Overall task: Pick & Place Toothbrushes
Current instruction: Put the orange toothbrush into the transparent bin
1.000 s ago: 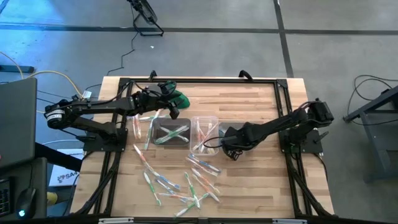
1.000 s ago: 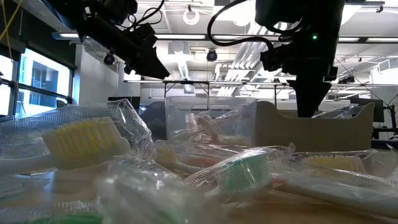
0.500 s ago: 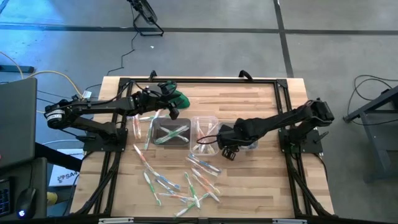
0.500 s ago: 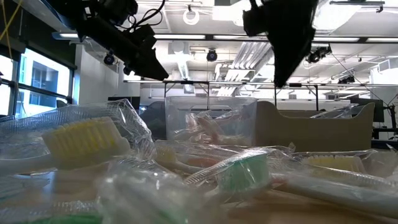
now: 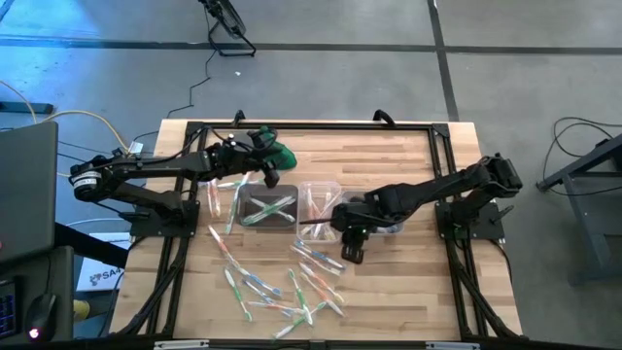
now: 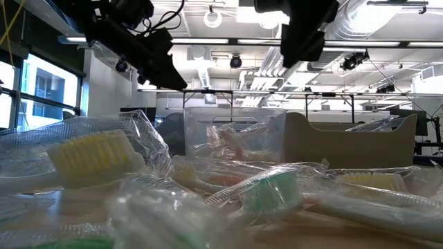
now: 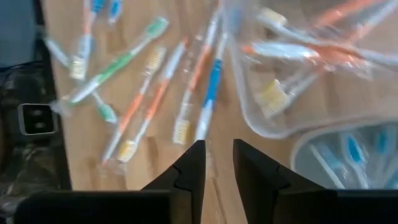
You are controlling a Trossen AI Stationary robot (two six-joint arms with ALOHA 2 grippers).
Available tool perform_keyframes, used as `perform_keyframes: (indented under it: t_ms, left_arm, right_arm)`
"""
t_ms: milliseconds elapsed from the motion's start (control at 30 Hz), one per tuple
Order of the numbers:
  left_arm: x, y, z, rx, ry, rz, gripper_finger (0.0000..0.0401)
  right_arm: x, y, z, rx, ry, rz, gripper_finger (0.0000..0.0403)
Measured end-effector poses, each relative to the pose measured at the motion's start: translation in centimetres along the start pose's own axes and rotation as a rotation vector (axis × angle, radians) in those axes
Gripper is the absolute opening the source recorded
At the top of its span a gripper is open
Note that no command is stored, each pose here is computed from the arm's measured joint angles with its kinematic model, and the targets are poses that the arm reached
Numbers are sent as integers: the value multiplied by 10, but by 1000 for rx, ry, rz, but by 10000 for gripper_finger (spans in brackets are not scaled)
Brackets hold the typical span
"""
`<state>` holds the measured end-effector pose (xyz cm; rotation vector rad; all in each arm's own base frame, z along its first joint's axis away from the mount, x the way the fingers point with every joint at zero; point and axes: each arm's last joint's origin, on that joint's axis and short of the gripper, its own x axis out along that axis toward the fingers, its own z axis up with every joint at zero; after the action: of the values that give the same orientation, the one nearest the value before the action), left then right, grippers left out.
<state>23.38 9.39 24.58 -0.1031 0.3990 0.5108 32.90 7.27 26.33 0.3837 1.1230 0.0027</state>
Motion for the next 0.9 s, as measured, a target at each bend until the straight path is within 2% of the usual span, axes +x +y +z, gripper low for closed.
perform_keyframes:
  t_ms: [200, 467, 900]
  left_arm:
    - [0, -2, -4, 0, 47, -77, 155]
    - [-1, -4, -8, -51, 92, -161, 155]
    - [-1, -5, -9, -51, 110, -170, 155]
  right_arm:
    - [4, 12, 2, -107, -48, 47, 70]
    - [21, 31, 2, -163, -105, 75, 70]
    - [77, 52, -19, -236, -75, -94, 76]
